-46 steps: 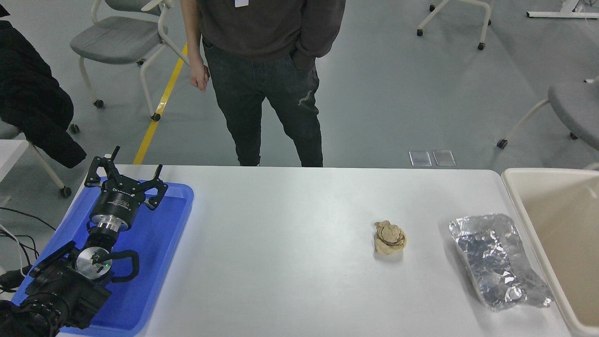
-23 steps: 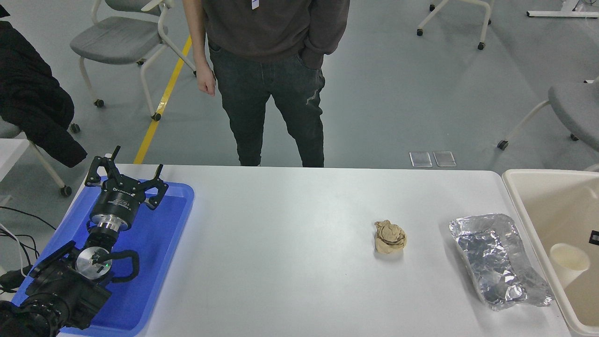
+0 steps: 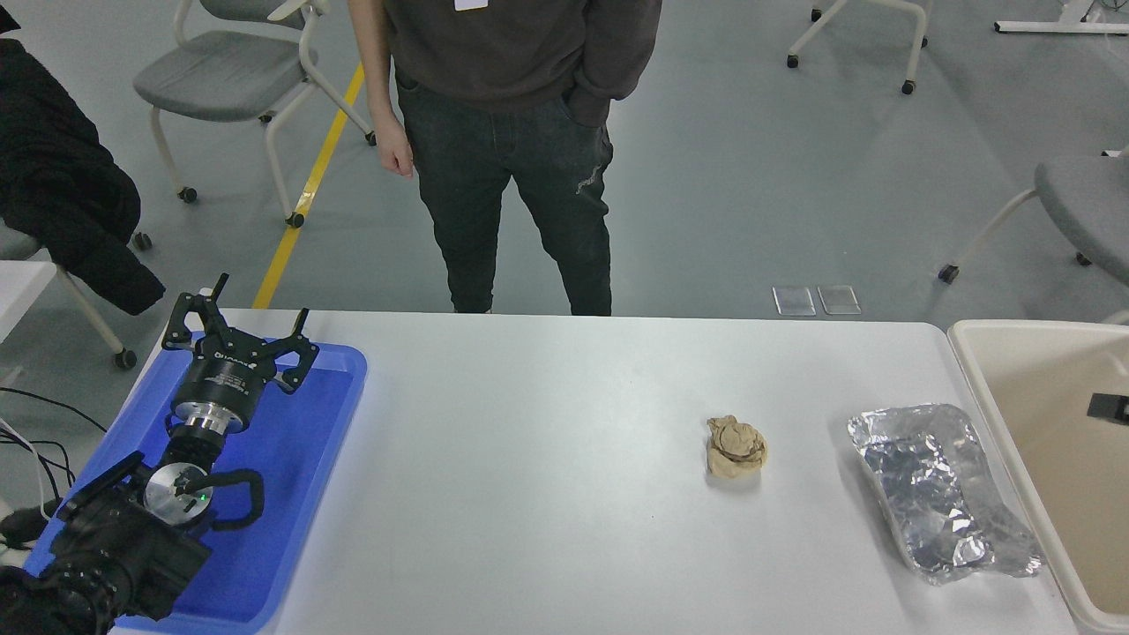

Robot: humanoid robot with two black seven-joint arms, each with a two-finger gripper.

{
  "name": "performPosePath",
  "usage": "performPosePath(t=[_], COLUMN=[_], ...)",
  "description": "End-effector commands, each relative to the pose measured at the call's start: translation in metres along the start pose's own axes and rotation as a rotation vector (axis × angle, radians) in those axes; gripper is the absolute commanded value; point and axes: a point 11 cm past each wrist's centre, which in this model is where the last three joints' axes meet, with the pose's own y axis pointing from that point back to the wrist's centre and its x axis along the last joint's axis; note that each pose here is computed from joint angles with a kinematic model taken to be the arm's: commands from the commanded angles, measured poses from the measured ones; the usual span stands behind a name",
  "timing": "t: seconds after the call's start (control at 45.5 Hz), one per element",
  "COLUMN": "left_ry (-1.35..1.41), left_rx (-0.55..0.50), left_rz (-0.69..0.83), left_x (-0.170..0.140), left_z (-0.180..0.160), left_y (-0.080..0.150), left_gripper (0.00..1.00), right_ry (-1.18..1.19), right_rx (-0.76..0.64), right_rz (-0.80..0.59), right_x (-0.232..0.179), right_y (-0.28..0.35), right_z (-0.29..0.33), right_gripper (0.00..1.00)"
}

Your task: Pick up paper cup place in dustbin

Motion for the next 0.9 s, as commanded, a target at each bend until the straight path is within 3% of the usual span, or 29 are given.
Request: performPosePath(t=[0.0, 0.198, 0.352, 0.615, 0.879], left_ry=[0.001, -0.001, -0.001, -0.005, -0.005], left_rx=[0.0, -0.001, -0.001, -0.002, -0.003], left_rz=[-0.002, 0.002, 0.0, 0.005, 0.006], left_x=[-0.001, 0.001, 0.0, 0.002, 0.003], left_z=[0.0, 0.001, 0.001, 0.003, 0.003], left_y=[-0.001, 0.001, 0.0, 0.001, 0.002], left_gripper=[1.0, 1.0, 1.0, 1.0, 1.0], right_ry=[0.164, 0.28, 0.324, 0.33, 0.35], right_rx=[0.038, 0.105, 0.196, 0.338, 0.36], right_rz=[-0.149, -0.302, -0.305, -0.42, -0.438], right_x=[0.044, 0.066, 0.071, 0.038, 0.029], right_y=[0.076, 0.13, 0.164, 0.216, 0.244], right_z=[-0.033, -0.097, -0.151, -0.231, -0.286], right_gripper=[1.0, 1.0, 1.0, 1.0, 1.0])
